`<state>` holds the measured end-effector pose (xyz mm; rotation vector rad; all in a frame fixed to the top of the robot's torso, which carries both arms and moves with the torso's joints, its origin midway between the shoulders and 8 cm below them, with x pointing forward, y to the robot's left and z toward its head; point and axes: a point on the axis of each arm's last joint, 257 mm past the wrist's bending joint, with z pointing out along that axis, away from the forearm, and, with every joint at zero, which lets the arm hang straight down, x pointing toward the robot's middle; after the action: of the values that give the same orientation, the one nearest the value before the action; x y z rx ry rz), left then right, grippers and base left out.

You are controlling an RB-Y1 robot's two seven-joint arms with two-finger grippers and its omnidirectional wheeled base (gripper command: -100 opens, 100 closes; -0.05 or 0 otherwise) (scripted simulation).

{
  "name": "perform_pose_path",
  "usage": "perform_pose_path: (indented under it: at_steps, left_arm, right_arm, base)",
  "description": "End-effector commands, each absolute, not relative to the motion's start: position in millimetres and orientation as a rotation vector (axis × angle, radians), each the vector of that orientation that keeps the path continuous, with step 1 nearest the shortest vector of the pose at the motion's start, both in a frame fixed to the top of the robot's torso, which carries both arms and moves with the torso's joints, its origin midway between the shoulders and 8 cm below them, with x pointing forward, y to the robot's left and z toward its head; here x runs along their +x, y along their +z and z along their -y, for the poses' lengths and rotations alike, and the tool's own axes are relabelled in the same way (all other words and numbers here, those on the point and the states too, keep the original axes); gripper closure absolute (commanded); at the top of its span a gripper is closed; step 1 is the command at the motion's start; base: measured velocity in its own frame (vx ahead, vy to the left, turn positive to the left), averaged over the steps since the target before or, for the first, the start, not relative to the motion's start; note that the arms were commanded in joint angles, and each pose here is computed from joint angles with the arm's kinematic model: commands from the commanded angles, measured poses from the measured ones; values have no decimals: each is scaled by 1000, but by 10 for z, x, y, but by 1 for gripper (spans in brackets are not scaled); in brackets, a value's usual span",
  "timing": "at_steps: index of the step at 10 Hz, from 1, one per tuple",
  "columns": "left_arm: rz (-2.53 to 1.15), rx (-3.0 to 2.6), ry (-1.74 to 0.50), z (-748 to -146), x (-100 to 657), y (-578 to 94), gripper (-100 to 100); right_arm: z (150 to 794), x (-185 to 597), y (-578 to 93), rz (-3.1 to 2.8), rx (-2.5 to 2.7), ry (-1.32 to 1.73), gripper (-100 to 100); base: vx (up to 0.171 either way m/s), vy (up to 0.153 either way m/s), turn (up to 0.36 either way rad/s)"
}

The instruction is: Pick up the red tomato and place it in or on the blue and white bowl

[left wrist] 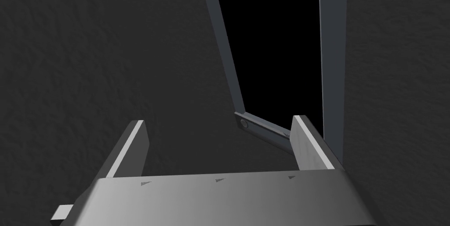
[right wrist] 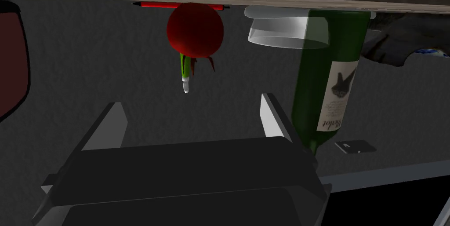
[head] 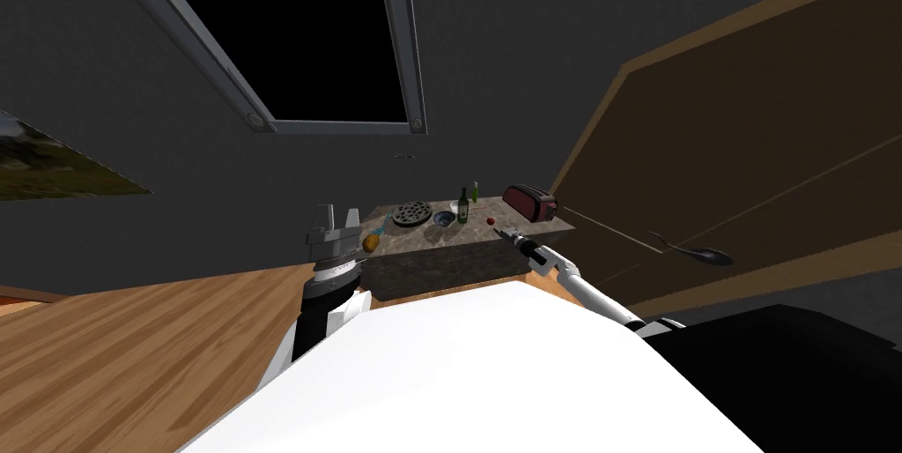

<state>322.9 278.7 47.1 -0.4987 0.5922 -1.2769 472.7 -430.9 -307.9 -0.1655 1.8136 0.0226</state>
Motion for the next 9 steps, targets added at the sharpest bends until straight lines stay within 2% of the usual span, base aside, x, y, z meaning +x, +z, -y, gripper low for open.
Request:
perform_pose_path:
  at_steps: [1,3,4,5,6,7,9]
  left_arm:
    - [-592,-499,-1277,-2787,3229,471,0]
    - [-592,-499,-1277,-2787,3228,471,0]
    - [-592,-499,-1277,-2787,3228,471,0]
    - [-592,-499,-1277,-2787,3229,471,0]
    - [-592,-499,-1277,-2787,3229,471,0]
    - [-592,-499,-1277,-2787,3229,471,0]
    - [-592,-499,-1277,-2787,3229,471,0]
  right_arm:
    - [4430,4676,-3193,-1843,-191,-32,-100]
    - [4501,4683,-3210,-1852,-211,-63,-100]
    - [4478,4683,-3205,-1849,-205,-51,-100]
    - [4482,4685,-3203,-1849,-206,-54,0]
    - [4481,4686,-3202,-1849,-206,-54,-100]
    - [4481,4686,-3201,-1849,-206,-54,100]
    - [4477,4689,-3196,-1848,-209,-53,100]
  base:
    - [223,47,159]
    - [177,13,96]
    - [76,-8,21]
    - [15,-1,-1]
    - [7,0,1]
    - [0,0,0]
    - [0,0,0]
